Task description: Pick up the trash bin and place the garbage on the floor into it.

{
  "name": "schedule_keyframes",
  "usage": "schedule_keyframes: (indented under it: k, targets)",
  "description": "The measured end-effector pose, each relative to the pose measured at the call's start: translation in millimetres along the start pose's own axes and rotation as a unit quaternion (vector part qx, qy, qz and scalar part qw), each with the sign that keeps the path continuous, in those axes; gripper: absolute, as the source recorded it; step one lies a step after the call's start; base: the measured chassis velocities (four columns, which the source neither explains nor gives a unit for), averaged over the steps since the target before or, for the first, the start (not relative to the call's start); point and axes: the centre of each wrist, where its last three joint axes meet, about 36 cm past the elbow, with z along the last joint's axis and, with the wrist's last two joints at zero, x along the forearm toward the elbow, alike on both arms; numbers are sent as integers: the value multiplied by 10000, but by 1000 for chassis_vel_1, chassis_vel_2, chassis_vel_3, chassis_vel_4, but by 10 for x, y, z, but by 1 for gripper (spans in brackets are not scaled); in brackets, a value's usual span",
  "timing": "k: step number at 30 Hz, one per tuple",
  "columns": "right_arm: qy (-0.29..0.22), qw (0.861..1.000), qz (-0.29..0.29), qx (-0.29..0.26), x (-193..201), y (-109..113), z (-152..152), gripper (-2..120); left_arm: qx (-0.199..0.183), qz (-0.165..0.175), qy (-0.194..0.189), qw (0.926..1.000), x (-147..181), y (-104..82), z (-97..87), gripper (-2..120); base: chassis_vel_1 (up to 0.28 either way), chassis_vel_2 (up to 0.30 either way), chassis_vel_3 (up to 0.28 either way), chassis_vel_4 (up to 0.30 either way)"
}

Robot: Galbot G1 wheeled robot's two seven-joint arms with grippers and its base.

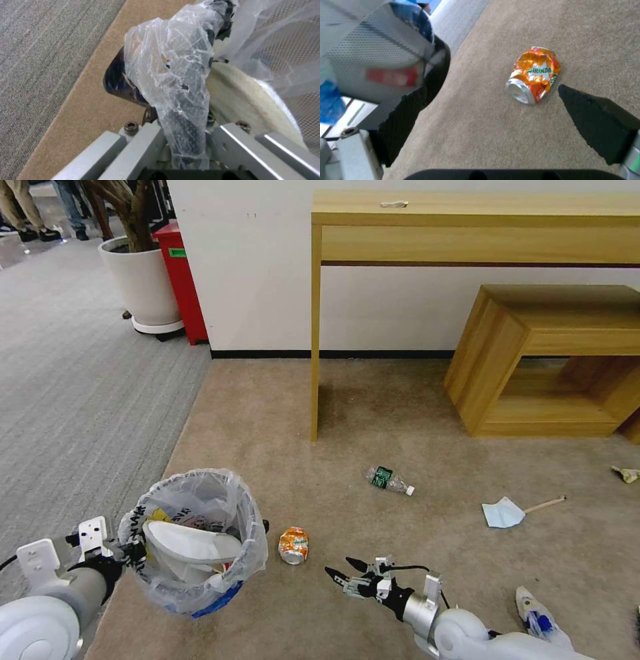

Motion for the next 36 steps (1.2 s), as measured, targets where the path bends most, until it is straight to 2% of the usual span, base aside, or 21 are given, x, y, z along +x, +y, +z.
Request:
schedule_keyframes:
  k: [16, 27, 36]
  targets:
    - [-171, 9997, 153, -86, -136, -138, 28, 94, -31, 79, -32, 10000, 122, -46, -8, 1, 0, 0, 0, 0]
    - [-121, 9995, 239, -143, -175, -187, 149, 89, -51, 128, -69, 9999, 159, -65, -45, 1, 0, 0, 0, 0]
    - [-67, 9995, 280, -95, -184, -254, 194, 89, -63, 141, -72, 9999, 171, -71, -51, 1, 0, 0, 0, 0]
